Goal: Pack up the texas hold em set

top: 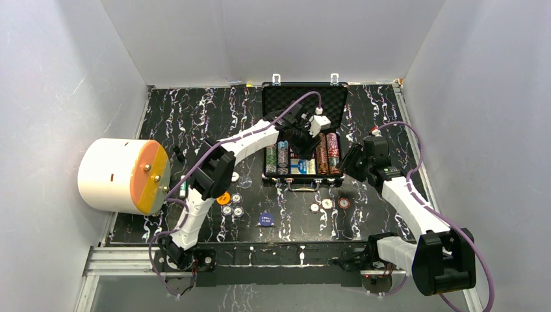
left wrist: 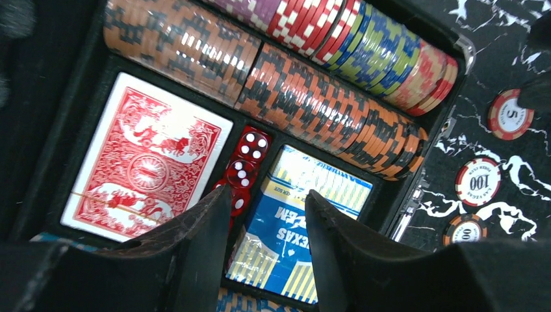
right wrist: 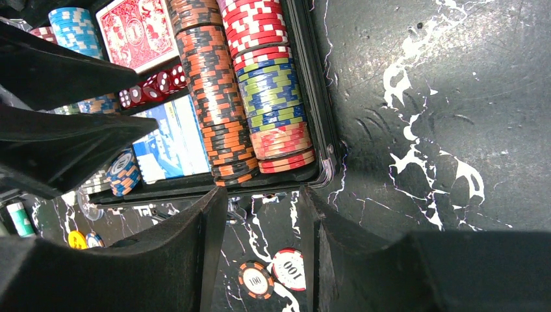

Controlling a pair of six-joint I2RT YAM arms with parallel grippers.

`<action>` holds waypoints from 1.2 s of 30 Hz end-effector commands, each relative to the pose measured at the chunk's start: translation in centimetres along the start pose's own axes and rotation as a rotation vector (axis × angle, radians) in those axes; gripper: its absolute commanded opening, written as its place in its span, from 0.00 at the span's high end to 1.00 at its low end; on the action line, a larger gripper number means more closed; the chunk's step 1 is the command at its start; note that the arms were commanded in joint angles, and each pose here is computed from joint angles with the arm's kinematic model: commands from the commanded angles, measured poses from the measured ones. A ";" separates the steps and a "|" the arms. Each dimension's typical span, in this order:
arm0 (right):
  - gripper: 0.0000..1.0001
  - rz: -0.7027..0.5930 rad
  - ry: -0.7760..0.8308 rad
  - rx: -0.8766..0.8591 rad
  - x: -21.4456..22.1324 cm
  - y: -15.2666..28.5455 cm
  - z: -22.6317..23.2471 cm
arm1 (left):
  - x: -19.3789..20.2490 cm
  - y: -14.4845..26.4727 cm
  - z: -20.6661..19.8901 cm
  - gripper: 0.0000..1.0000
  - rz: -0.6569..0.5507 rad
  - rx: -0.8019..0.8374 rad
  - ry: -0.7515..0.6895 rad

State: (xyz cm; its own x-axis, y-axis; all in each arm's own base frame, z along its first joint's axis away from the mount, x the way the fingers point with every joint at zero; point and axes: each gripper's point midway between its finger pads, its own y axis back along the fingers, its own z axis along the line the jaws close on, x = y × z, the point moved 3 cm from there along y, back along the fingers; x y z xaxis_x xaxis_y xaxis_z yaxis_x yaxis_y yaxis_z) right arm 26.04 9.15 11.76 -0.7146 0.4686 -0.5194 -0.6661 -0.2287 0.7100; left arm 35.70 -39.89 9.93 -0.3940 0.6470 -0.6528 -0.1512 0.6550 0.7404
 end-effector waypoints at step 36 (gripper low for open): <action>0.46 -0.028 0.030 -0.038 -0.7 -0.2 0.6 | 1.7 -2.1 1.2 0.41 0.109 -0.003 -0.023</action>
State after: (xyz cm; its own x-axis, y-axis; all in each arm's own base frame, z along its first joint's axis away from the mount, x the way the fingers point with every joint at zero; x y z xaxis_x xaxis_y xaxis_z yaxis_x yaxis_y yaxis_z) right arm 25.99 9.12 11.57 -0.7215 0.4521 -0.5245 -0.6628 -0.2316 0.7121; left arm 36.00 -39.74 7.19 -0.3830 0.7111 -0.5896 -0.1094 0.5989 0.7933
